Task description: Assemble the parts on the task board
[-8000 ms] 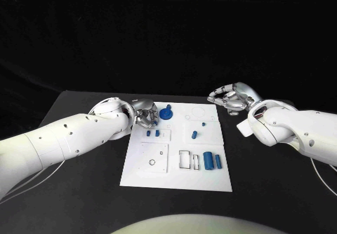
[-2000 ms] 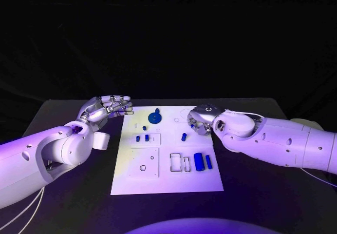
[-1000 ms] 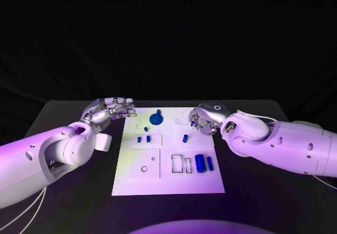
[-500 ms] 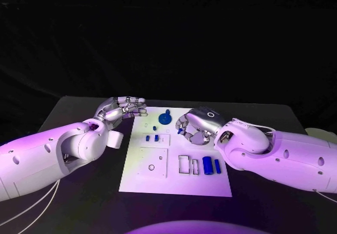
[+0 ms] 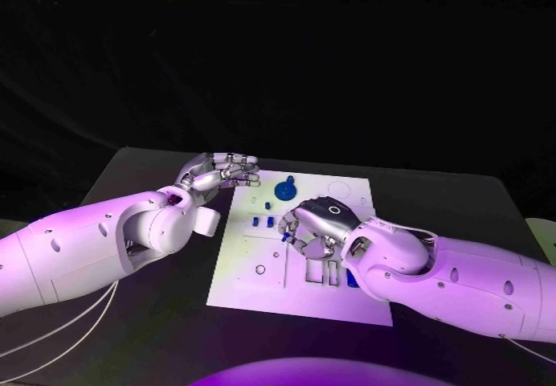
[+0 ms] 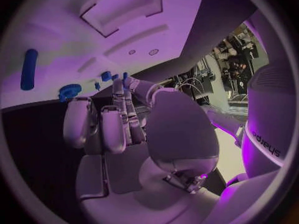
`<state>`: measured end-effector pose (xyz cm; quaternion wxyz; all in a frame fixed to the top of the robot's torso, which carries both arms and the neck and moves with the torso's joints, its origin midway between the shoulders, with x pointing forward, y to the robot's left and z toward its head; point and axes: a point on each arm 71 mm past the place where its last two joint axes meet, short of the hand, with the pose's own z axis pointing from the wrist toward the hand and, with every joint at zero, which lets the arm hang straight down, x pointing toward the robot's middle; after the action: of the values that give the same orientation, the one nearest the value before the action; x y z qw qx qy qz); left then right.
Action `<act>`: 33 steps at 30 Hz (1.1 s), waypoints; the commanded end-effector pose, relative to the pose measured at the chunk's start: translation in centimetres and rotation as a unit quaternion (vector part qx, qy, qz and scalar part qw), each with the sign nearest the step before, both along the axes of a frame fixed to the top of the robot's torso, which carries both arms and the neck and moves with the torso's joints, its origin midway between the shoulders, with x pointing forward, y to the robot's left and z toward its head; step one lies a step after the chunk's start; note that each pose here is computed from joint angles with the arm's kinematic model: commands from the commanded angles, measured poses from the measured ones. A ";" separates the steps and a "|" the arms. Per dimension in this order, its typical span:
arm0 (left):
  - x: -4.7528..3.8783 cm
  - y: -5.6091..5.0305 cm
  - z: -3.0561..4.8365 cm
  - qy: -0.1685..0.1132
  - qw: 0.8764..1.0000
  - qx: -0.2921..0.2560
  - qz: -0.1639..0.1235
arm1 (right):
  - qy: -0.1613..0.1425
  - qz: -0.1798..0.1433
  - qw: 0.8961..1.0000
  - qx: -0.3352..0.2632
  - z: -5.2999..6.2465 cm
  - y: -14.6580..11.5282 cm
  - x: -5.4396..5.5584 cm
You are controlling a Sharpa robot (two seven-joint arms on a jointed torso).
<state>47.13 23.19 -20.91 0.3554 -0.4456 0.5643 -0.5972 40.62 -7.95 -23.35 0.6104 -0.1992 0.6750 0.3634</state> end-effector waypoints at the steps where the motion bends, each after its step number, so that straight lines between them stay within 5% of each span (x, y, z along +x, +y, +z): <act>1: -0.06 -0.3 0.12 -0.006 1.000 -0.005 -0.003 | 0.008 0.012 1.000 -0.011 -0.6 0.4 -0.1; 33: -0.05 -0.5 0.04 -0.002 1.000 -0.007 -0.010 | 0.028 0.015 0.999 -0.031 -3.2 1.6 -0.6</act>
<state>47.14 22.86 -20.93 0.3526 -0.4448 0.5650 -0.5989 40.08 -6.39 -26.33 0.5823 -0.2068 0.6975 0.3630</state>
